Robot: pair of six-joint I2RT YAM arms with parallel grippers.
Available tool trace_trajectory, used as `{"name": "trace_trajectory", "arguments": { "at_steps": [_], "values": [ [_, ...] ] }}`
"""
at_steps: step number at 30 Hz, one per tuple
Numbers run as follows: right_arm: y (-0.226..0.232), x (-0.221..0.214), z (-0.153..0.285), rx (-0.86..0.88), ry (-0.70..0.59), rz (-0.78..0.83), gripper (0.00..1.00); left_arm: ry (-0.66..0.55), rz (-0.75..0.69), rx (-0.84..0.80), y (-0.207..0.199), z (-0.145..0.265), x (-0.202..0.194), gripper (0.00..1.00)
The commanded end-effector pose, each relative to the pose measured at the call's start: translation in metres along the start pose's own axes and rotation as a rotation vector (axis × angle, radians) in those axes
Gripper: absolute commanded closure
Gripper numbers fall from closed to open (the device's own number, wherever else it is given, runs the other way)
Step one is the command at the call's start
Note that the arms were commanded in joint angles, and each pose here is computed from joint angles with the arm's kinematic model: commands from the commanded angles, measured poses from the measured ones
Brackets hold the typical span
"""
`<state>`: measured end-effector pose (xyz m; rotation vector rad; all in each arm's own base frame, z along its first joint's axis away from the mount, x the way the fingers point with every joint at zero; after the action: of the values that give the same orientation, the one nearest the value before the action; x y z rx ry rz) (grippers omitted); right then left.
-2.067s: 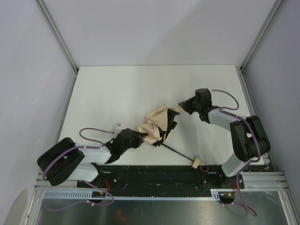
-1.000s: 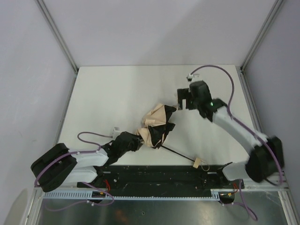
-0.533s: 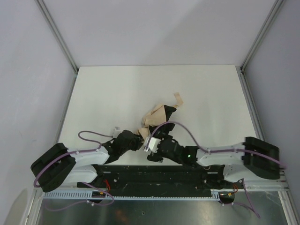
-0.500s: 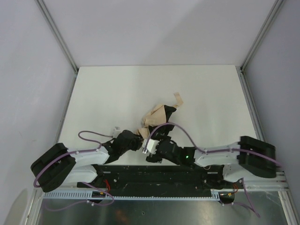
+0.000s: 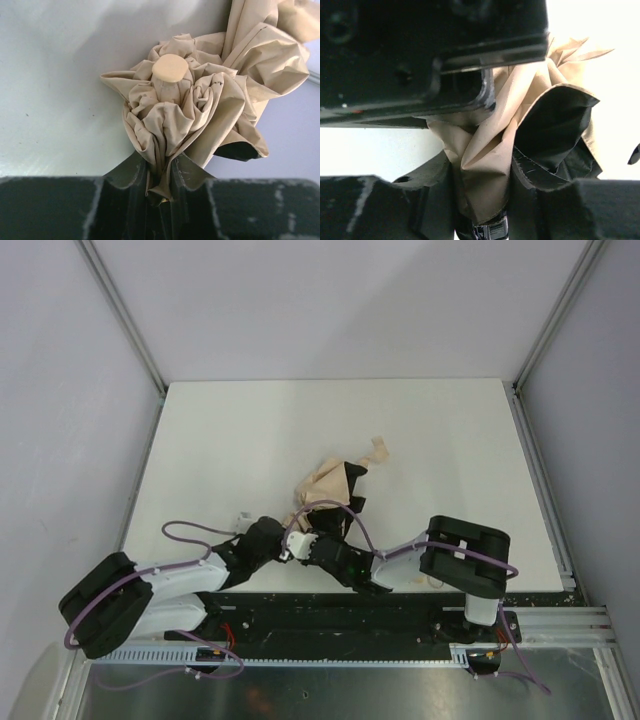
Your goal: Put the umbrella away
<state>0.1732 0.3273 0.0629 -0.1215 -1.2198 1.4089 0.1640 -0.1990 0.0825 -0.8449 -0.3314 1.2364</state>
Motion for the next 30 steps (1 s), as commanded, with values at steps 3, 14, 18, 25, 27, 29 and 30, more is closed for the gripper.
{"name": "trace_trajectory", "arguments": {
  "at_steps": [3, 14, 18, 25, 27, 29, 30],
  "values": [
    [0.023, -0.037, -0.011, 0.134, 0.165, -0.148, 0.82, -0.032, -0.024, 0.019, 0.004, 0.006, 0.013, 1.00],
    [0.027, -0.056, -0.022, 0.382, 0.144, -0.348, 1.00, -0.115, -0.095, -0.245, -0.047, 0.035, 0.051, 0.27],
    [0.020, -0.058, -0.028, 0.494, 0.117, -0.463, 1.00, -0.138, -0.116, -0.348, -0.053, 0.053, 0.066, 0.02],
    [0.010, -0.065, -0.037, 0.696, 0.149, -0.746, 1.00, -0.098, -0.086, -0.356, -0.038, 0.056, 0.071, 0.00],
    [0.010, -0.067, -0.040, 0.754, 0.174, -0.827, 1.00, -0.092, -0.083, -0.325, -0.035, 0.051, 0.071, 0.01],
    [0.011, -0.066, -0.044, 0.827, 0.181, -0.913, 1.00, -0.087, -0.081, -0.309, -0.035, 0.046, 0.071, 0.01],
    [0.012, -0.068, -0.046, 0.853, 0.189, -0.954, 1.00, -0.086, -0.081, -0.309, -0.036, 0.043, 0.071, 0.01]
  ]
}}
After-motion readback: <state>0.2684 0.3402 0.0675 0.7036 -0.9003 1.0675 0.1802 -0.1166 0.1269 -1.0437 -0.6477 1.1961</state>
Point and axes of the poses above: each gripper's point midway between its finger pads, its own z axis back along the fingers, its own y axis along the line the jaws close on, x = y × z, the point moved 7 cm from there along z, back along the fingers, and after that the axes turned 12 degrees about z, right-handed, at the moved point
